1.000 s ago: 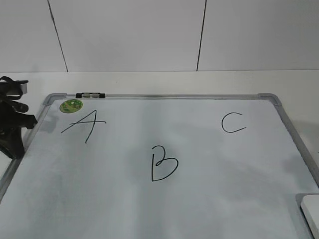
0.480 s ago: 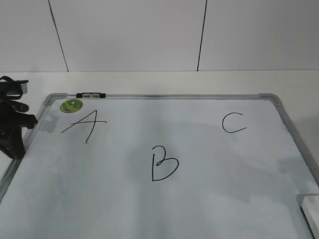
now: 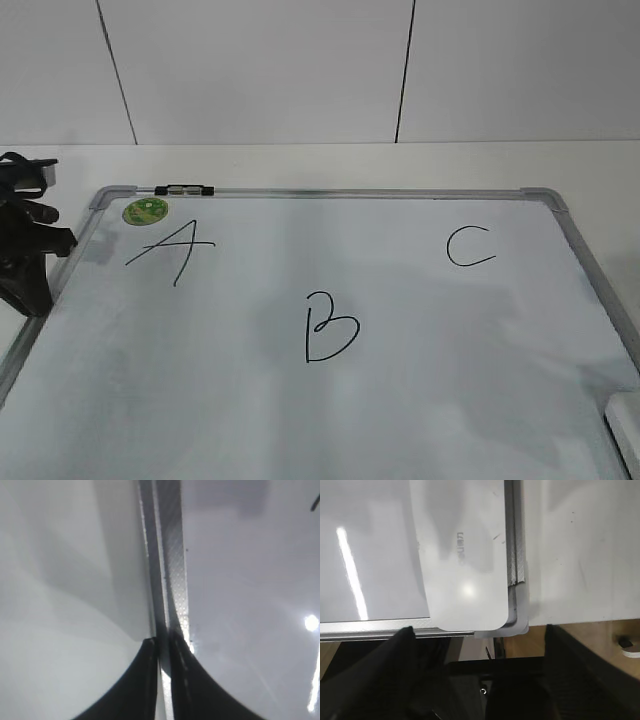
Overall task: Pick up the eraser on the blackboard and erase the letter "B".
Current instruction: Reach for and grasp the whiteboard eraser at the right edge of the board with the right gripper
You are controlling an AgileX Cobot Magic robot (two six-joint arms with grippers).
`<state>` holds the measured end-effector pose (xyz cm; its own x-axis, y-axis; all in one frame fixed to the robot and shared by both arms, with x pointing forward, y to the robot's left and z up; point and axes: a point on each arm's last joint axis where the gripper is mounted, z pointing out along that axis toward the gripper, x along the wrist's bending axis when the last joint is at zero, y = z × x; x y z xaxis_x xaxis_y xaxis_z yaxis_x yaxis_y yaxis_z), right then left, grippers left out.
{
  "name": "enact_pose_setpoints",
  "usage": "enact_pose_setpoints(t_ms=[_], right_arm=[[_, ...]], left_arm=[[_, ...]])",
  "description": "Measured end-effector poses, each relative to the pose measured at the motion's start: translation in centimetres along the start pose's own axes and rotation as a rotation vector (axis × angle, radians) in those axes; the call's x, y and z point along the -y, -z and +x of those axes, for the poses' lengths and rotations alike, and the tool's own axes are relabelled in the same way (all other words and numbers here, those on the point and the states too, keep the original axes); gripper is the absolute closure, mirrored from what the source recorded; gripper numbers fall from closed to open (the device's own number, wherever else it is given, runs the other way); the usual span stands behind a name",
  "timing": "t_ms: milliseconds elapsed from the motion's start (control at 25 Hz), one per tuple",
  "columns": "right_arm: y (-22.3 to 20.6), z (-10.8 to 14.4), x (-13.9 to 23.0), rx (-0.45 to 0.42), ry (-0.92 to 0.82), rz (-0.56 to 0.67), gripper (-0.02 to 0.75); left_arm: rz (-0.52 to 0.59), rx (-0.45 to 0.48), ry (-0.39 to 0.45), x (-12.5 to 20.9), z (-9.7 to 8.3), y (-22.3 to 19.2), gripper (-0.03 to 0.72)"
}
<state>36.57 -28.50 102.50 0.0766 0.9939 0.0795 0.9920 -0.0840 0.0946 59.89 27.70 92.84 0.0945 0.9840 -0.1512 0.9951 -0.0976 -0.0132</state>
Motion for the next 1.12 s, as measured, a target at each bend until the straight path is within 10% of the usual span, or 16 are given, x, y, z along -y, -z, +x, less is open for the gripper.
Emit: enact_pose_setpoints(t_ms=[1120], right_arm=[[-5.7, 0.5, -5.1, -0.001, 0.004, 0.097, 0.104]], left_arm=[[-0.014, 0.004, 0.004, -0.1, 0.0, 0.0, 0.661]])
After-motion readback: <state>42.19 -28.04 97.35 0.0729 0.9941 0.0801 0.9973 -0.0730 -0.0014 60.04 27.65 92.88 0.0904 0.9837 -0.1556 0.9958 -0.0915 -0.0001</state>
